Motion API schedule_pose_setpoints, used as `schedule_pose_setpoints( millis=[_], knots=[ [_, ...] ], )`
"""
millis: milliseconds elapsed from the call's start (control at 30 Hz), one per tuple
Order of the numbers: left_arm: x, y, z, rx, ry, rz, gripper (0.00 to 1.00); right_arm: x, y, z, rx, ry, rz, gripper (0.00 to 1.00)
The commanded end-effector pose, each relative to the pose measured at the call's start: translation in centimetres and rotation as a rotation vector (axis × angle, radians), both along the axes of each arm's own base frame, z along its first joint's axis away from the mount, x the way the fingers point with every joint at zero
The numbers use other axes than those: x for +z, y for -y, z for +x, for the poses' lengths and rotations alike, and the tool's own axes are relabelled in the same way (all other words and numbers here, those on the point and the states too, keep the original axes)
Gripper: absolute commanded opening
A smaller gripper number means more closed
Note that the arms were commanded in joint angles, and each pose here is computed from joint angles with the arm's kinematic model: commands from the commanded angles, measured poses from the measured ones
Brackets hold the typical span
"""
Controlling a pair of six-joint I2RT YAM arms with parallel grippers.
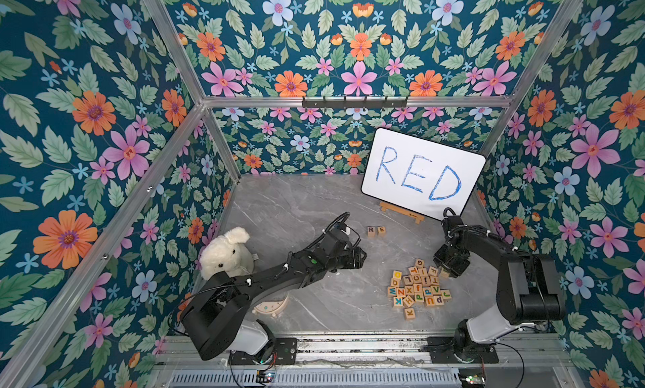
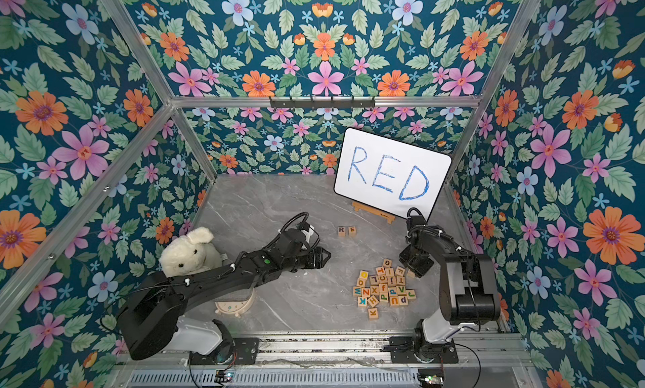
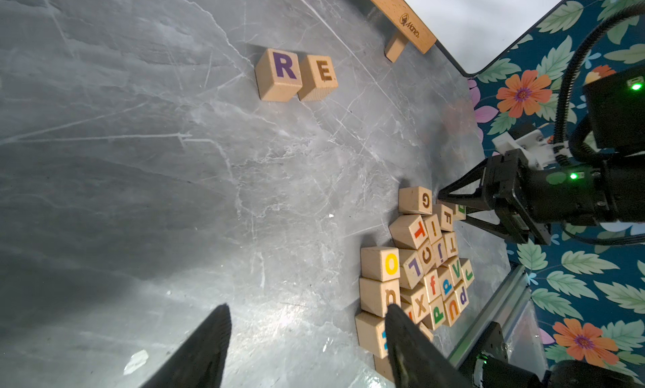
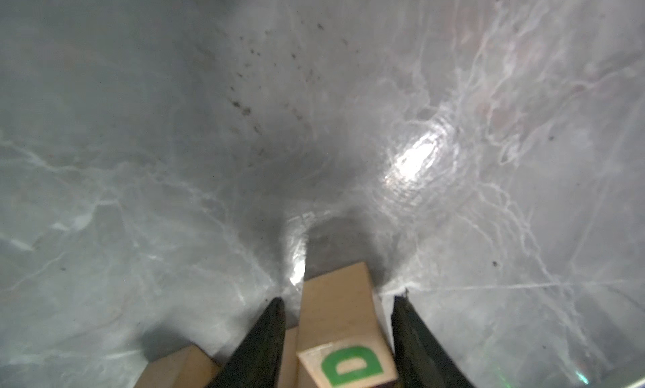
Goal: Assemble the uppercase word "red" with letter blocks
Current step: Pick up the letter block from the center of the board.
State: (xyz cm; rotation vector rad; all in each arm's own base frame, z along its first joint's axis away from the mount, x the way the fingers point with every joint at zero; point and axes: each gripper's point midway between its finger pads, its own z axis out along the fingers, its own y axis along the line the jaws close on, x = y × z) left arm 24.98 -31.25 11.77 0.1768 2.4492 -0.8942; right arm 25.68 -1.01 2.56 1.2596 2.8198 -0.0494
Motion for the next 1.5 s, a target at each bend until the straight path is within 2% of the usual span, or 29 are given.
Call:
schedule_pose_setpoints(
  millis=[0,100,267,800,900,1133,1233,1467],
  knots=[
    [0.2,0.1,0.2,0.005,0.007,-0.001,0.72,0.5,0.2,-0.2,0.067,-0.003,-0.017,0.52],
    [0.2,0.1,0.3,0.004,0.014,0.007,0.72,0.8,0.5,-0.1,0.119,0.017,-0.035,0.52],
    [0.0,0.0,0.3,0.007,0.01,0.003,0.72,1.1,-0.9,0.7,0.195,0.072,0.035,0.51],
    [0.3,-0.5,0.3,0.022,0.028,0.003,0.74,0.3,-0.7,0.4,0.185,0.032,0.008,0.37],
    [0.4,-0.6,0.3,0.025,0.034,0.007,0.75,0.3,-0.5,0.1,0.155,0.024,0.002,0.33],
    [0.8,-1.2,0.7,0.048,0.065,0.024,0.75,1.1,-0.4,-0.2,0.064,0.004,-0.002,0.32],
    [1.1,-2.1,1.2,0.089,0.1,0.043,0.76,1.7,-0.6,-0.6,-0.021,-0.002,0.015,0.25],
    [2.6,-4.1,1.9,0.169,0.178,0.061,0.76,4.7,-0.9,-0.7,-0.193,0.043,0.041,0.22]
  ],
)
